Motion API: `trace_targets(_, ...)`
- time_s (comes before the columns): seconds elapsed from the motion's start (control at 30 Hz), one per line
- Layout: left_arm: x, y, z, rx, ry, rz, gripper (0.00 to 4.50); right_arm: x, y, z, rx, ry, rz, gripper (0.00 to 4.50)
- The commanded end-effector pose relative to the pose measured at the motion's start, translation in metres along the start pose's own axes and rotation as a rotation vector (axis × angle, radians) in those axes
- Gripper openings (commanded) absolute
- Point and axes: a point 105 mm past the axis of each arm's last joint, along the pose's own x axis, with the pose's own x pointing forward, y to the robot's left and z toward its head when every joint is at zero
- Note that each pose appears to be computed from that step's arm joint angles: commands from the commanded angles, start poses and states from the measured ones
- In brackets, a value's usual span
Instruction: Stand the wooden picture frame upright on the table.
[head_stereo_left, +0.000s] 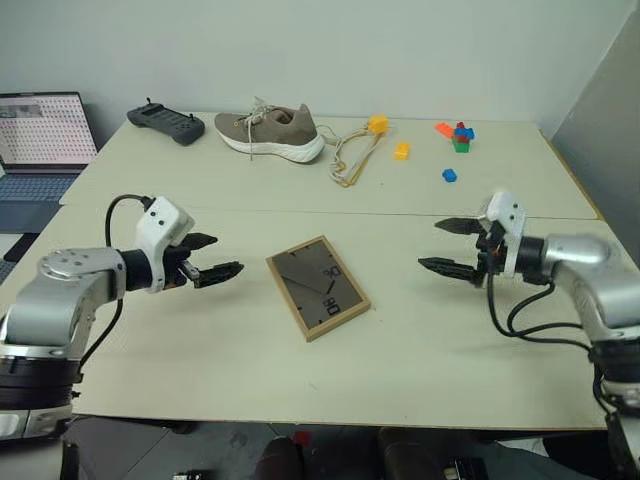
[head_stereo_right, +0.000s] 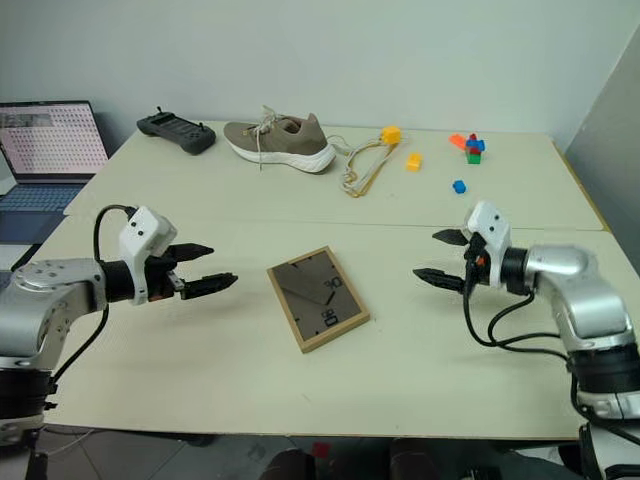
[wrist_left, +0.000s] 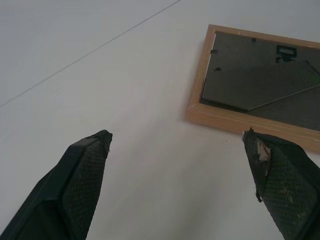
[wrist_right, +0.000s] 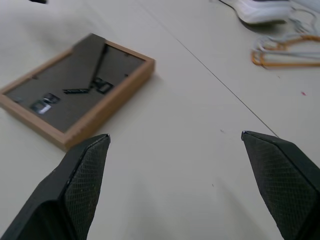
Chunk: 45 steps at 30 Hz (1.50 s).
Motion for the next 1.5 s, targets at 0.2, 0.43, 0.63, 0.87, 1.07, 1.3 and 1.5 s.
trace_targets(0.2,-0.005,-0.004,0.018,0.008,-0.055,0.022,4.5,0.013,-0.018,-0.003,-0.024,0.001,0.006,4.47)
trace_targets(0.43,-0.01,-0.014,0.008,-0.11,-0.089,0.002,3.98,0.028,-0.025,-0.011,-0.021,-0.013,-0.031,4.1)
trace_targets(0.63,-0.005,-0.027,-0.002,-0.145,-0.073,-0.019,2.57,0.041,-0.027,-0.016,-0.017,-0.021,-0.05,2.64)
trace_targets(0.87,0.003,-0.059,-0.032,-0.242,-0.023,-0.044,0.98,0.074,-0.012,-0.024,-0.041,-0.014,-0.005,0.85)
trace_targets(1.07,0.016,-0.088,-0.055,-0.364,0.003,-0.065,0.02,0.099,-0.004,-0.026,-0.067,-0.01,0.024,0.0)
trace_targets(1.3,0.013,-0.12,-0.043,-0.775,-0.051,-0.264,0.67,0.108,0.011,-0.039,-0.129,0.041,0.083,0.0)
trace_targets(1.5,0.018,-0.117,-0.045,-1.087,-0.031,-0.358,2.18,0.124,0.029,-0.035,-0.134,0.019,0.114,0.0)
